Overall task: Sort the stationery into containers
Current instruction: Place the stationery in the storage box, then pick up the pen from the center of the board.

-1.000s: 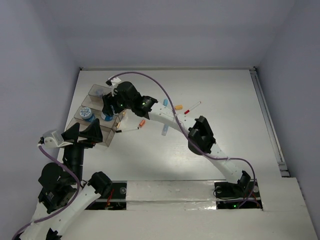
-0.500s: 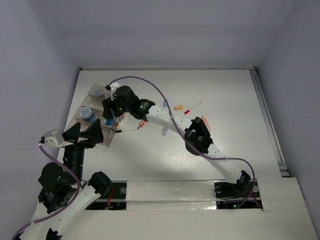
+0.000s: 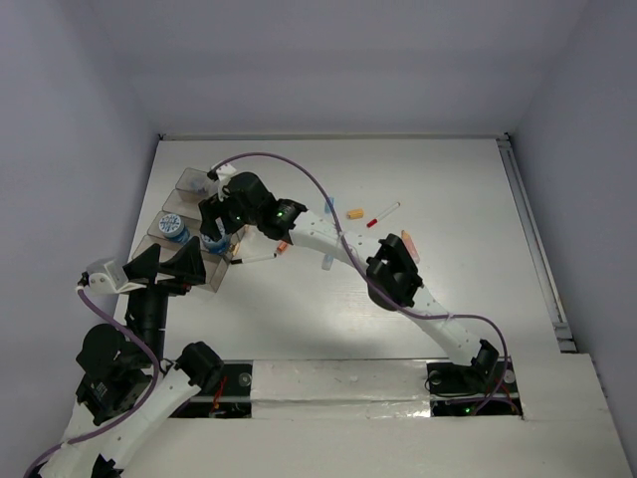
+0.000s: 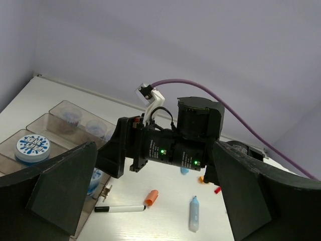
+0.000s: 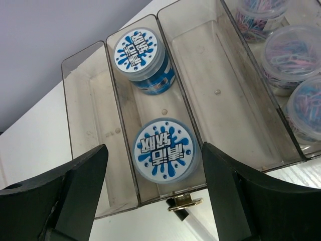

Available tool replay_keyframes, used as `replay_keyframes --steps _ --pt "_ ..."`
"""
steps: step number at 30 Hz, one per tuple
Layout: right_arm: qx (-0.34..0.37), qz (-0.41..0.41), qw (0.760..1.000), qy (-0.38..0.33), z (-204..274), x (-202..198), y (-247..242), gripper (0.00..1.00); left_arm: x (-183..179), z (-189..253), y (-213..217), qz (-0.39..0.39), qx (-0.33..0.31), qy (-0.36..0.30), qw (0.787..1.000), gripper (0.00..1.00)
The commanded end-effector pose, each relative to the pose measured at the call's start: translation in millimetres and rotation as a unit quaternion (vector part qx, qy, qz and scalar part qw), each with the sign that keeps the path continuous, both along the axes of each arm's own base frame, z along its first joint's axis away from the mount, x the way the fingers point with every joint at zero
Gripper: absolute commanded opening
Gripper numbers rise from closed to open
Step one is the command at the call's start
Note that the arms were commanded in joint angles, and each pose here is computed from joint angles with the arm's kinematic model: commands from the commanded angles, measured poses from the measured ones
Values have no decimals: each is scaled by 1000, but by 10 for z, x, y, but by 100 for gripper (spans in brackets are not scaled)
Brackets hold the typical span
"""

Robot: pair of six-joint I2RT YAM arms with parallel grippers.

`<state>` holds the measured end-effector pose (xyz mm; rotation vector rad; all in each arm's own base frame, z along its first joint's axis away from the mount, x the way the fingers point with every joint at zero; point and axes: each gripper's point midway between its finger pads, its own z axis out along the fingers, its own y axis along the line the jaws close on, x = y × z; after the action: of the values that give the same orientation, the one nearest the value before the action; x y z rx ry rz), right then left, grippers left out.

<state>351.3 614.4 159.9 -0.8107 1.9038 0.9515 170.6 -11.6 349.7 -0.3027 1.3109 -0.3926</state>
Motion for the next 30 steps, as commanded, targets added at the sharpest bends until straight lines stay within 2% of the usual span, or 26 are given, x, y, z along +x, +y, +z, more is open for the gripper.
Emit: replay_keyframes --steps 1,4,6,7,9,10,11,12,13,14,15,19,22,25,30 --pt "57 1 997 -53 646 -2 63 82 7 53 -12 -1 -10 -9 1000 99" --pt "56 -1 996 -69 768 -5 -1 83 18 48 -25 -2 -8 -6 1000 99" --pt "50 1 996 -78 830 -20 -54 80 20 47 -7 3 -8 -6 1000 99" --pt "36 6 997 -70 717 -58 -92 74 12 47 -3 2 -9 -7 1000 99" --pt "43 30 996 -77 897 -108 -246 65 5 44 9 4 -10 -7 1000 99" --pt "23 39 997 -65 634 -177 -315 57 -8 51 19 3 -13 -9 1000 99" --pt "23 58 996 -62 589 -225 -392 54 -11 50 21 3 -13 -9 1000 99" --pt "38 73 993 -81 816 -262 -524 52 -11 49 19 3 -13 -10 1000 99" --pt "40 91 992 -83 795 -350 -558 50 -15 59 19 2 -14 -11 1000 99" --pt "19 104 992 -70 573 -396 -665 49 -13 61 14 1 -15 -11 1000 99" --pt "13 111 991 -71 585 -443 -717 49 -14 63 6 -1 -15 -11 1000 99" --pt "-56 144 987 -49 122 -525 -889 47 -15 66 -6 -5 -15 -11 1000 99" --pt "-81 155 984 -42 -116 -529 -904 47 -18 71 -4 -5 -16 -13 1000 99" --pt "-85 166 982 -41 -131 -496 -897 49 -18 71 -4 -5 -16 -13 1000 99" --pt "-134 158 978 -39 -412 -357 -890 54 -21 70 -5 -6 -14 -14 1000 99"
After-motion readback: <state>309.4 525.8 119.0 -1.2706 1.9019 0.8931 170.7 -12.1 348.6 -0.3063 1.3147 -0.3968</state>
